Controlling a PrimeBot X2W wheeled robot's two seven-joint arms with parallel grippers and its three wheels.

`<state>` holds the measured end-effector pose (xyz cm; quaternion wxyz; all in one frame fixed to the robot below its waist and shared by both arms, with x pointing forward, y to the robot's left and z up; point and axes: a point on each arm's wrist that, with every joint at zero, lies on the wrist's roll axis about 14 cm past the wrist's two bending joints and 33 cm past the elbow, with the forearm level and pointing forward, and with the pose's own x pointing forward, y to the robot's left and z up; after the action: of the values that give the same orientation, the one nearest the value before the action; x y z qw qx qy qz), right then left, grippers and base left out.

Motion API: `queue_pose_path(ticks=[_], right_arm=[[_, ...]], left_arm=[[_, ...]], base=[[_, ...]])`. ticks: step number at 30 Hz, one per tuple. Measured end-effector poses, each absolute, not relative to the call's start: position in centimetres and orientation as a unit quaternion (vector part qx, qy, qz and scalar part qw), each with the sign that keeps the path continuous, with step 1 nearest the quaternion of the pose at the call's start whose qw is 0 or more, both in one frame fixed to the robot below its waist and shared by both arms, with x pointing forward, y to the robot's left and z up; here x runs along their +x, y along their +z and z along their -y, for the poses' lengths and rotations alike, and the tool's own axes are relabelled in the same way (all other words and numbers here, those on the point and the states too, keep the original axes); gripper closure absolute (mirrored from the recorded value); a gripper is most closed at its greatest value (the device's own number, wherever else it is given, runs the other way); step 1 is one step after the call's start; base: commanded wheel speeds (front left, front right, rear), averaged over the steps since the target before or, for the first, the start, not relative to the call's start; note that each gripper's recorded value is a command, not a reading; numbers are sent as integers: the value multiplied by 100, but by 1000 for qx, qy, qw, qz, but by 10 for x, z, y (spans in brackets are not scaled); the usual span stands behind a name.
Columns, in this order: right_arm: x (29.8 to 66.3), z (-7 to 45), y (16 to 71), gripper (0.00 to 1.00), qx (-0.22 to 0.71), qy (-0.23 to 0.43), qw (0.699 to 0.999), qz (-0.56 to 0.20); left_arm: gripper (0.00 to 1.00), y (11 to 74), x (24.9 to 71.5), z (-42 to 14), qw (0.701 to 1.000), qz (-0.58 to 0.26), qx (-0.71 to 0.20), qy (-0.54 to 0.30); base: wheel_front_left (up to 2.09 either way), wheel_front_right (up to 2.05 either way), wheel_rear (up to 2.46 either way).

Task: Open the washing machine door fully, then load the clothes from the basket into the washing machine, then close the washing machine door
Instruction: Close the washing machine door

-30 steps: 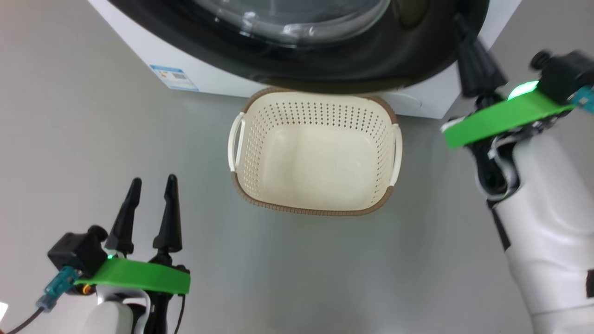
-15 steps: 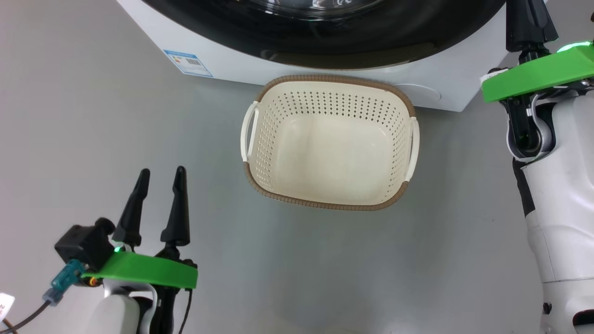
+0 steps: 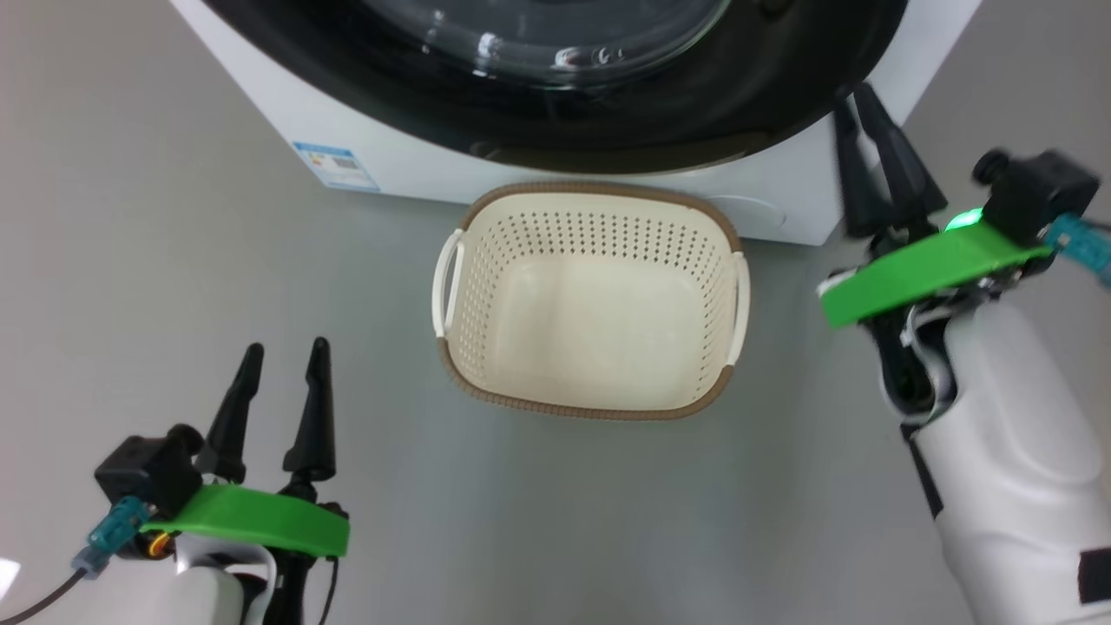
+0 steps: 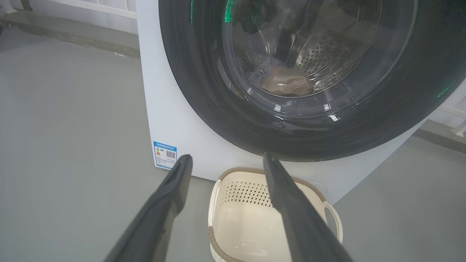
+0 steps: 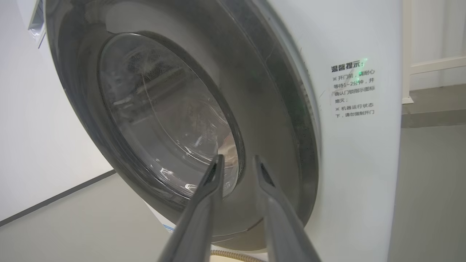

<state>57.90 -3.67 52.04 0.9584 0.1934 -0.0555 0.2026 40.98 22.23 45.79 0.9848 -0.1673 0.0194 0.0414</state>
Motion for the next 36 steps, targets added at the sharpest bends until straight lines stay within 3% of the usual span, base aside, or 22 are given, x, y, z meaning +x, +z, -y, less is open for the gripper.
queue_pose_path(ticks=[8,36], right_arm=[[530,56,498,0,163,199,966,16],[424,179,459,0,128,56,989,-42]], left_arm=[[0,461,403,-222,987,-21,-154,25],[0,476,393,-199,991,-8,-134,-23]], base=[[0,0,0],[0,0,0]])
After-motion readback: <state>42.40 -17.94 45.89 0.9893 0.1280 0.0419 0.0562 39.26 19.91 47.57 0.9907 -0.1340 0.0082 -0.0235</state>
